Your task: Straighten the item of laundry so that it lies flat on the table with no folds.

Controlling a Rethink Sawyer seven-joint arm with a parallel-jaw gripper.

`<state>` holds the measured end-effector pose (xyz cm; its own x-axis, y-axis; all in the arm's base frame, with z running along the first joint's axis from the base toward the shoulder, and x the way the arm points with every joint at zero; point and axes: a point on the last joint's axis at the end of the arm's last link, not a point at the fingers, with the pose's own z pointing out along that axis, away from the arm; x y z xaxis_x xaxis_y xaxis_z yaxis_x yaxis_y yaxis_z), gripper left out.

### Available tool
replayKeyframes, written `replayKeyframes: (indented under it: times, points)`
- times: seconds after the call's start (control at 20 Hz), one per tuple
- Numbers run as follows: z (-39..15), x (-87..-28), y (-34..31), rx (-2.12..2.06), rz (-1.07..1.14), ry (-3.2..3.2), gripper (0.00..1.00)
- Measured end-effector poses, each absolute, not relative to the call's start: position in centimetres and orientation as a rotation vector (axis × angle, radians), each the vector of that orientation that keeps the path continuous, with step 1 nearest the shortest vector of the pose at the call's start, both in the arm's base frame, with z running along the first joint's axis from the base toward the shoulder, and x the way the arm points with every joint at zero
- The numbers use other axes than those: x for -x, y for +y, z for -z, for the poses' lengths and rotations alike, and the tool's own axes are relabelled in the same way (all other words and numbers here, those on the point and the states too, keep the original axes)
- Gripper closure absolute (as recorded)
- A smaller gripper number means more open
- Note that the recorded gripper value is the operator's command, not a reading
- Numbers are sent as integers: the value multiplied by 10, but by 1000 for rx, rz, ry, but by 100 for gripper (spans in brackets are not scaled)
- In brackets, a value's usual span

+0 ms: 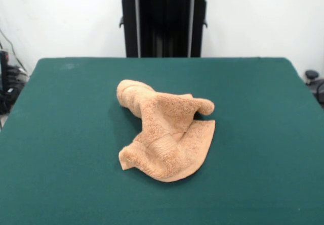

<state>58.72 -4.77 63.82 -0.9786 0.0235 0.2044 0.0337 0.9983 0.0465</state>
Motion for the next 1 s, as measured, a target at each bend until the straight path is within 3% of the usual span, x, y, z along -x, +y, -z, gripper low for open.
replayKeyframes:
  times: [1.0]
  points:
    - [-643,-585,-35,16,59,-2945,0]
